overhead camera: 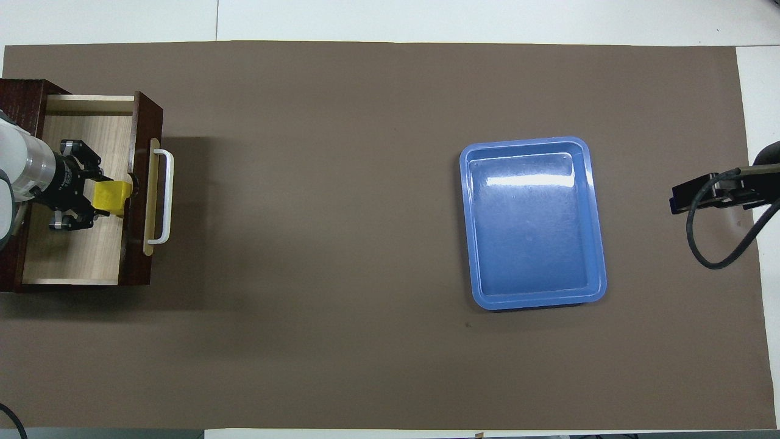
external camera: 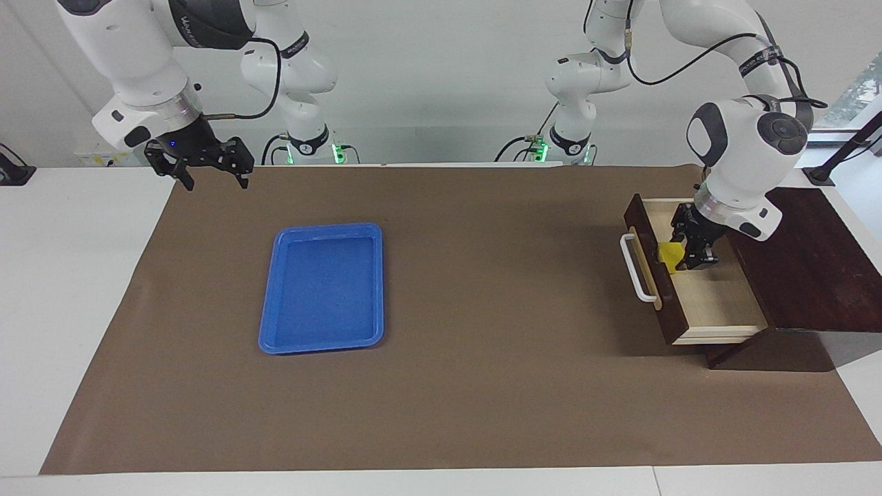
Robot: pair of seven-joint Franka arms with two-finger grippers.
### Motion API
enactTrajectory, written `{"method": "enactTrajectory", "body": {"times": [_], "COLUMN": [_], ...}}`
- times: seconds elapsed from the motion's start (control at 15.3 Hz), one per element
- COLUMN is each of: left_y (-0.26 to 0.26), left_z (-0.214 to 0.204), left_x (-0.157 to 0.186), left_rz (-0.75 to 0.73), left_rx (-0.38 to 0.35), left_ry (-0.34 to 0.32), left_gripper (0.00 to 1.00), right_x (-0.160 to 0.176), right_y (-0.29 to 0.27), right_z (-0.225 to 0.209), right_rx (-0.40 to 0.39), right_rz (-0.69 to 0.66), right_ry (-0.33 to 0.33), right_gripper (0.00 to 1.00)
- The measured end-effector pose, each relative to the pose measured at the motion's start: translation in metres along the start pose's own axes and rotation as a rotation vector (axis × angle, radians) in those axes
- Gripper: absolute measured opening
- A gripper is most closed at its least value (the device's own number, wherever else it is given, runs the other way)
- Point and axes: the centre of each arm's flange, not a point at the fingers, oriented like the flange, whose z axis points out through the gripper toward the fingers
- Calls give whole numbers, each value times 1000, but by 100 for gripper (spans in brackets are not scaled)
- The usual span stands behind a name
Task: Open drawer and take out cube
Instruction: 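Close the left gripper on the yellow cube, then lift the cube with the left gripper while the right gripper approaches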
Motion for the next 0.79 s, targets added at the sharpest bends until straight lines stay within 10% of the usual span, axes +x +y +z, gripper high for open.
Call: {"method": "enactTrajectory", "body": {"times": [0.33,0.79], "left_y": [21,31], "left_z": [-88,-91], "left_x": [-26,-176], "left_rz": [23,-18], "left_rx": [64,69], "left_ry": [-6,12], "left_gripper": [55,55], "right_x": [0,0], "right_y": [0,-7], "right_z": [0,1], "right_rx": [0,34], "right_rz": [0,-7], "right_ry": [0,0], "right_gripper": [100,100]}}
